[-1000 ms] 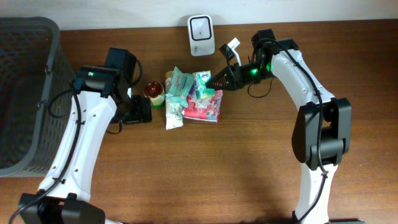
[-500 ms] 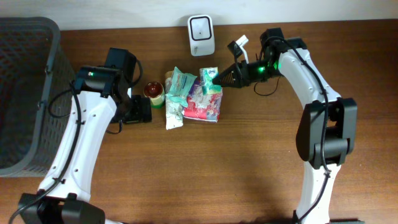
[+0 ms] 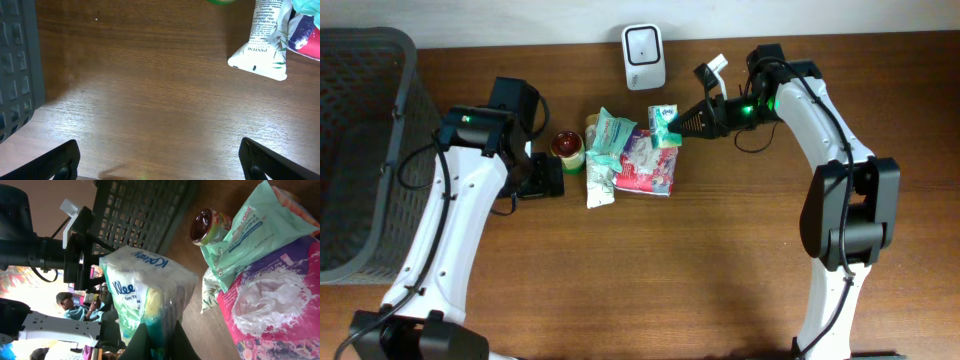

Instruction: Scan the item barcode

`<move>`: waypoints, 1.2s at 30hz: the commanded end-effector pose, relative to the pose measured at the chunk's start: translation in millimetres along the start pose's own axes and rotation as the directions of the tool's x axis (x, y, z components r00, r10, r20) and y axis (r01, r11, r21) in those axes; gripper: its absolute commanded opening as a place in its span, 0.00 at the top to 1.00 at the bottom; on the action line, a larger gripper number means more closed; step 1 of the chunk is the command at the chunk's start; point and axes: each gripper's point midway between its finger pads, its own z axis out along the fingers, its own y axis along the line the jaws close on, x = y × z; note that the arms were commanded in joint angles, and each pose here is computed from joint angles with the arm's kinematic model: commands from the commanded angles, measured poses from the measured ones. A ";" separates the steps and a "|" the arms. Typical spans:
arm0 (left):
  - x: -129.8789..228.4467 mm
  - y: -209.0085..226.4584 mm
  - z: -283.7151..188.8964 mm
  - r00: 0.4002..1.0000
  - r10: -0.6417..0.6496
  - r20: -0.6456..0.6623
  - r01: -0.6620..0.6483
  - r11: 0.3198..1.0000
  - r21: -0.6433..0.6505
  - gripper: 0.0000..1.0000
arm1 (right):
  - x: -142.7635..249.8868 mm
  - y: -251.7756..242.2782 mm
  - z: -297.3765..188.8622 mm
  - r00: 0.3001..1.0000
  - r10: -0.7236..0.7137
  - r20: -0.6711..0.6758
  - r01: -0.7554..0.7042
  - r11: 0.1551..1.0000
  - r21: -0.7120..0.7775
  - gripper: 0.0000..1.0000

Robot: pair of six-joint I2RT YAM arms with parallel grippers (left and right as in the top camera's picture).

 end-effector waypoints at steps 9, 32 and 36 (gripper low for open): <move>1.0 2.9 -3.1 1.000 -0.014 0.011 0.014 1.000 -0.005 0.01 | -6.3 -1.2 -1.5 0.999 -0.048 0.010 0.048 0.999 0.006 0.96; 1.0 2.9 -3.1 1.000 -0.014 0.011 0.014 1.000 -0.005 0.01 | -7.7 -3.6 -1.6 0.998 -0.066 0.010 0.065 0.998 0.018 0.96; 1.0 2.9 -3.1 1.000 -0.014 0.011 0.014 1.000 -0.005 0.01 | -8.5 -3.9 -1.4 0.997 -0.073 0.011 0.073 0.997 0.019 0.96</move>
